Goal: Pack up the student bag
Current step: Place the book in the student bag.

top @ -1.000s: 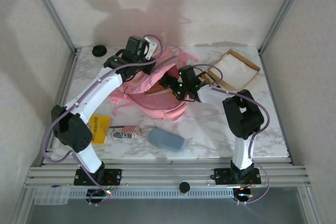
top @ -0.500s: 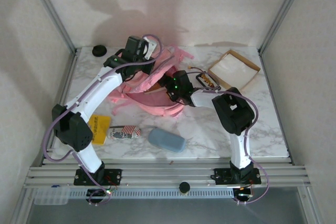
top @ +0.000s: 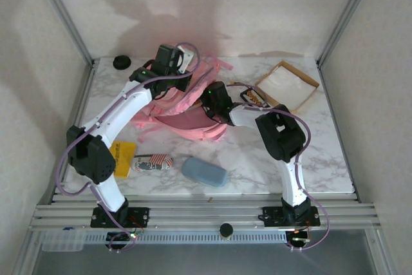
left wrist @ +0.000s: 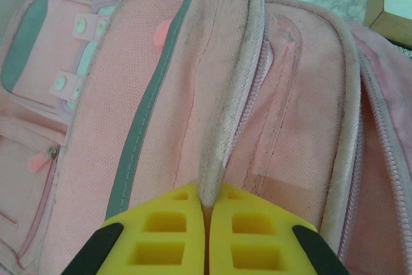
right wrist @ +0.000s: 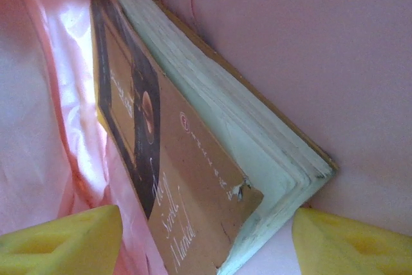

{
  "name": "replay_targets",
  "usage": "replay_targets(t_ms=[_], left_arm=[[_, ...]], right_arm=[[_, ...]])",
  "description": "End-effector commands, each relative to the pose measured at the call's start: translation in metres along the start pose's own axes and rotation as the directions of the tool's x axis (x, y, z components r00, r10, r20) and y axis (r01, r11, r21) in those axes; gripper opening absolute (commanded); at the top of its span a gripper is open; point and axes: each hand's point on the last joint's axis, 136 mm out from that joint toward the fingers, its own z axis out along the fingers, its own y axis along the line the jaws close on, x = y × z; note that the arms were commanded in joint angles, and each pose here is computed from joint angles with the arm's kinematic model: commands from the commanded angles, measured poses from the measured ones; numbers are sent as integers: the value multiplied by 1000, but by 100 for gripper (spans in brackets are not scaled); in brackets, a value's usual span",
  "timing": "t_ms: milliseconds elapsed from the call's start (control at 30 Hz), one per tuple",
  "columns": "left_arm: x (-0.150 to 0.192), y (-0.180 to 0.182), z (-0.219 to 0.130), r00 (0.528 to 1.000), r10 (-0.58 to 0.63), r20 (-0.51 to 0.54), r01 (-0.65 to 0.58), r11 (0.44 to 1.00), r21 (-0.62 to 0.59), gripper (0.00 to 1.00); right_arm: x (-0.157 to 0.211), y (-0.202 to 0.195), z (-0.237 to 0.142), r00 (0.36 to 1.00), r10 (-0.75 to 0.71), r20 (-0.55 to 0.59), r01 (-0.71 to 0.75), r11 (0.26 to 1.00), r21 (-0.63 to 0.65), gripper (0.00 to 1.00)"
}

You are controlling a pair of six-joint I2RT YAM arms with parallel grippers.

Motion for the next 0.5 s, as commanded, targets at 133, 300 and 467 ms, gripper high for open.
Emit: replay_targets(t_ms=[133,300,467], left_arm=[[-54,-8,-25,985,-22,174,13,999,52,0],[-56,-6,-28,984,-20,179,13,999,41,0],[-58,-5,-29,982,-21,186,15,999,34,0]], right_arm=[[-8,-2,20,999,-13,49,12,1000,25,60],[-23,7,16,993,-69,100,68,998,11,39],[-30,9,16,988,-110,112,109,994,10,22]])
